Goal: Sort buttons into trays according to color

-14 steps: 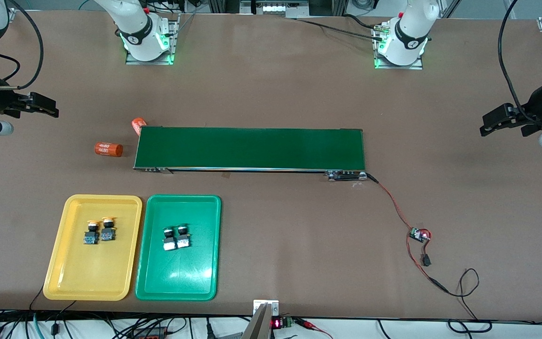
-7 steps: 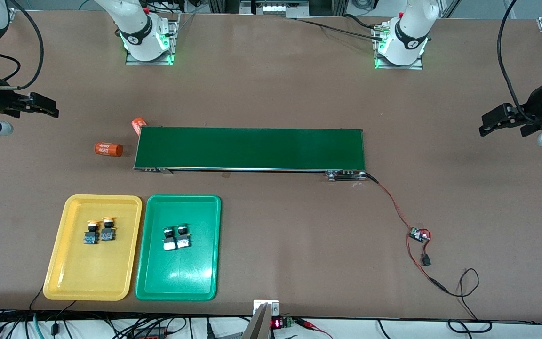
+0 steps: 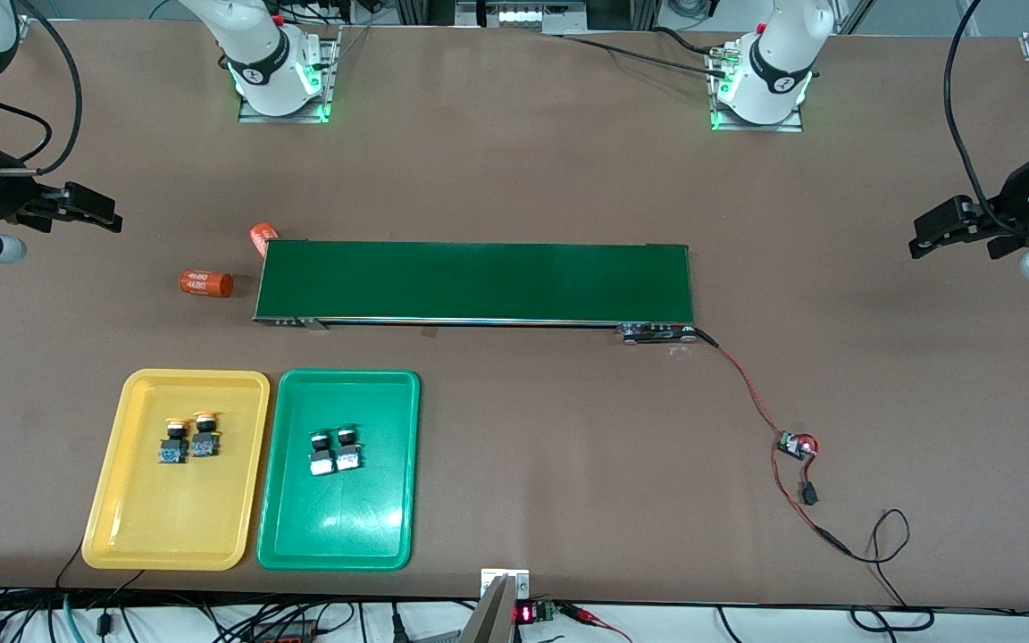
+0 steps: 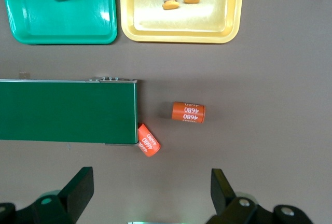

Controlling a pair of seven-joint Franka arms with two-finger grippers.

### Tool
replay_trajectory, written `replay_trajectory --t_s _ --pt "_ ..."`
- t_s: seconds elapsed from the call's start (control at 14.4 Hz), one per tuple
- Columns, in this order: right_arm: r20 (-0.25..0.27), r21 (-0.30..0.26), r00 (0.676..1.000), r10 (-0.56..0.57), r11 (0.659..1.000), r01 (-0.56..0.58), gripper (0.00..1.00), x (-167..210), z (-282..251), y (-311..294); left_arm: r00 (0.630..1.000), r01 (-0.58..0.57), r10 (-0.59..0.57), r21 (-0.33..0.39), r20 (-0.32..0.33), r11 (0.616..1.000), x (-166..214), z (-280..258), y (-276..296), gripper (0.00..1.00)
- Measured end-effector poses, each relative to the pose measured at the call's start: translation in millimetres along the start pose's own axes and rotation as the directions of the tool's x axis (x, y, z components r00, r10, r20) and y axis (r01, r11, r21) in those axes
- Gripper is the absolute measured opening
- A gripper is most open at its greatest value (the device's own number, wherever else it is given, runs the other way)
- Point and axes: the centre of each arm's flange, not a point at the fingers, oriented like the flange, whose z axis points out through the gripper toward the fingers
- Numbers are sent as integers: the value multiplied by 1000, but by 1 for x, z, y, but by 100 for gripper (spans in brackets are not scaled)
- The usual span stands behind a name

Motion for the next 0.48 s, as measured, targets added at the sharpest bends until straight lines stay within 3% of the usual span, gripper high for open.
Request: replay_trajectory --t_s 0.48 --pt "2 2 999 -39 999 39 100 4 5 -24 1000 0 0 0 -2 1000 0 0 0 100"
